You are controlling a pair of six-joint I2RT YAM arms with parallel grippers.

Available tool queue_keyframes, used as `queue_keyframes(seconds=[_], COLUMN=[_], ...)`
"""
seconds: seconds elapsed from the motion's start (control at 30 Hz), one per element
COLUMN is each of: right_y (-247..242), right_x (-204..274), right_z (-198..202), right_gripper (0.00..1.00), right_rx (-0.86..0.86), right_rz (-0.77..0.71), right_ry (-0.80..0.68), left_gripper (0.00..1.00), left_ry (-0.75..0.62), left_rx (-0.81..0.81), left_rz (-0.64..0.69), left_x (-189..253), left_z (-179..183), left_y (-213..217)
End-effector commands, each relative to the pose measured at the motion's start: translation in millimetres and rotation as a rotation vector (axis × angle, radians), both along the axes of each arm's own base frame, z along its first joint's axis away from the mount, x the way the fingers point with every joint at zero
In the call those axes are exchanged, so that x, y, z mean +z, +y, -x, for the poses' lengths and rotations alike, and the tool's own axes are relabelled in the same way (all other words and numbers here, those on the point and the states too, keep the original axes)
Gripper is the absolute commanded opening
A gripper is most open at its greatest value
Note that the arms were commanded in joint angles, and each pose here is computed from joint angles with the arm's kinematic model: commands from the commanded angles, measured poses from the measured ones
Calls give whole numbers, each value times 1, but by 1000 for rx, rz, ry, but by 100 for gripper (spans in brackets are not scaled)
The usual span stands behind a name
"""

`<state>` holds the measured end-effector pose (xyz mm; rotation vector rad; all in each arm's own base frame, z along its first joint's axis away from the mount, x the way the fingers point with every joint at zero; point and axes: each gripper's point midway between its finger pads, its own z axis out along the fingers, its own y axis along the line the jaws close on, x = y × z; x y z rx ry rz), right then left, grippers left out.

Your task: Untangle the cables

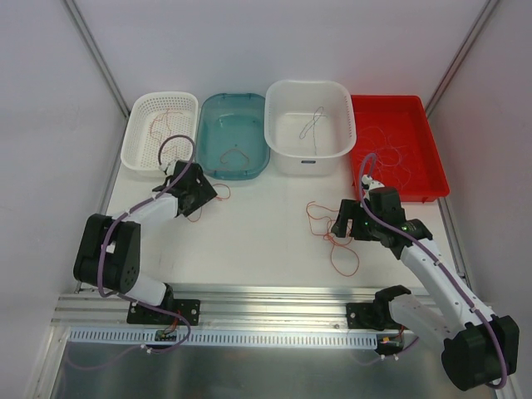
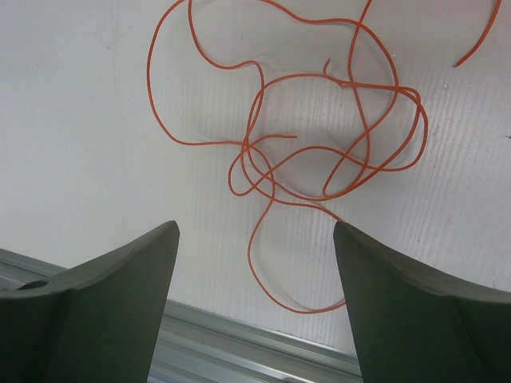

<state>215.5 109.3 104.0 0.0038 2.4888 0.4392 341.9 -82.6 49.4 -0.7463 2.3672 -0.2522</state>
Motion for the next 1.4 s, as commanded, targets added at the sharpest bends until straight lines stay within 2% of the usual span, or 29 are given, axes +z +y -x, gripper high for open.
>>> queue_keyframes(seconds=[0.0, 0.13, 0.17, 0.27, 0.3, 0.33, 0.43, 0.83, 0.93, 1.03, 1.13, 1.17, 1.23, 1.27, 1.33, 1.37], right_y=[1, 0, -1, -3, -3, -3, -2, -2, -2, -2, -2, -2, -3, -2, -3, -3], right_x=[4, 3, 3, 5, 5, 6, 6, 10, 10, 11, 12, 12, 13, 13, 12, 14], right_z=[-2, 0, 1, 1, 1, 1, 1, 1, 1, 1, 1, 1, 1, 1, 1, 1], right_gripper=[82, 82, 82, 82, 83, 82, 82, 82, 82, 82, 82, 82, 82, 82, 82, 82], right_rx=[10, 7, 7, 3, 3, 4, 5, 6, 3, 2, 4, 2, 1, 3, 2, -1], right_rz=[1, 6, 7, 13, 15, 15, 13, 7, 8, 6, 5, 5, 5, 5, 7, 7], right_ry=[-25, -22, -24, -31, -30, -34, -31, -42, -44, -46, -48, -49, -51, -51, -49, -55], left_gripper=[70, 55, 46, 31, 21, 15, 0, 0, 0, 0, 0, 0, 0, 0, 0, 0], left_ry=[-65, -54, -54, -58, -54, -63, -82, -182, -261, -379, -443, -489, -522, -584, -604, -659], left_rx=[57, 45, 40, 39, 37, 36, 27, -73, -115, -161, -194, -212, -238, -251, -270, -278], left_rz=[22, 24, 26, 30, 33, 37, 48, 59, 51, 25, 0, -14, -23, -32, -44, -51], left_x=[10, 6, 6, 7, 6, 9, 17, 70, 113, 183, 228, 259, 282, 312, 328, 354], left_z=[-23, -25, -24, -22, -19, -19, -15, -3, -9, -17, -21, -23, -28, -32, -40, -44], left_y=[-6, -16, -19, -22, -23, -24, -27, -35, -38, -39, -39, -38, -42, -43, -46, -47])
